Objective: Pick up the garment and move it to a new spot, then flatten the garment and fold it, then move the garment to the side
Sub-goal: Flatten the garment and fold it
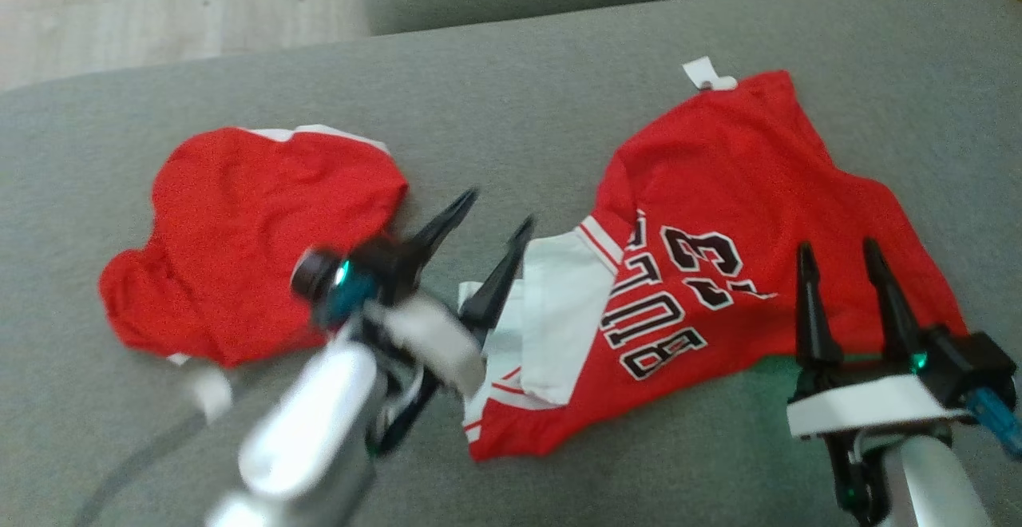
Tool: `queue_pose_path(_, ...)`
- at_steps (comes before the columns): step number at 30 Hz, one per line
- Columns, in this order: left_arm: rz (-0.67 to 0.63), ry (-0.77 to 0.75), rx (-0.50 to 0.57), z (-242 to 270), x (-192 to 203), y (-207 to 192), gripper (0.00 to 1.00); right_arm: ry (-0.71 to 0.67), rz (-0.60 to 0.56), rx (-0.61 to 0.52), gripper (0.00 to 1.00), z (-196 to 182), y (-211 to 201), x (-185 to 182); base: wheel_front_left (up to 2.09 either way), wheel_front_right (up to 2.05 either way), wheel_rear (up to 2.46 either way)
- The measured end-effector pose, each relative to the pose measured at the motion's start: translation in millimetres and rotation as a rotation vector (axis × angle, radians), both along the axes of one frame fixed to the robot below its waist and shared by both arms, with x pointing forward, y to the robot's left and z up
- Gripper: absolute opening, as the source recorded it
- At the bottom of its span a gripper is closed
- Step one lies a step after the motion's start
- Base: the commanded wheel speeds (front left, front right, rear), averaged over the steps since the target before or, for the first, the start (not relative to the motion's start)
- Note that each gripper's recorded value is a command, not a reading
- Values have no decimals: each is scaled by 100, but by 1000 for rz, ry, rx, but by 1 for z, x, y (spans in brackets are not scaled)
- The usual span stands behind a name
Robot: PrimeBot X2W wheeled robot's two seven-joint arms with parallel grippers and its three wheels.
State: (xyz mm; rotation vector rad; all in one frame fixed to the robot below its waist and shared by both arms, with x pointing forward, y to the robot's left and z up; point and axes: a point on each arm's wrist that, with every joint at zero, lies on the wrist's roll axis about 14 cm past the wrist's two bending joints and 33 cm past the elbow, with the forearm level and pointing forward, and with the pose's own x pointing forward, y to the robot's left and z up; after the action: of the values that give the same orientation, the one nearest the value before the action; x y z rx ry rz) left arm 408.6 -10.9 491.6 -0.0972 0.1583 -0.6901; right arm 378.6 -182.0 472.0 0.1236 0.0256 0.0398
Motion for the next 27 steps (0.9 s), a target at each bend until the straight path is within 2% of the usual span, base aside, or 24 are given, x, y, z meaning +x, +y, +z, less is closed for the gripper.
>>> queue_pose_path(3,-203,19,85,22,18,-32,100,-12,-17,10,100,3,-6,6,0,0,0)
queue_pose_path(5,-264,43,169,23,30,-33,100,-29,-23,21,100,9,-7,10,0,0,0)
queue_pose_path(7,-319,113,202,18,33,-37,100,-44,-34,30,100,14,-11,12,0,0,0)
queue_pose_path(13,-491,309,345,-25,13,-47,100,-33,-86,43,100,12,-27,1,0,0,0)
queue_pose_path(17,-582,365,461,-51,1,-44,100,-25,-127,44,100,10,-40,-6,0,0,0)
queue_pose_path(27,-642,424,489,-77,4,-52,100,9,-203,41,100,2,-62,-17,0,0,0)
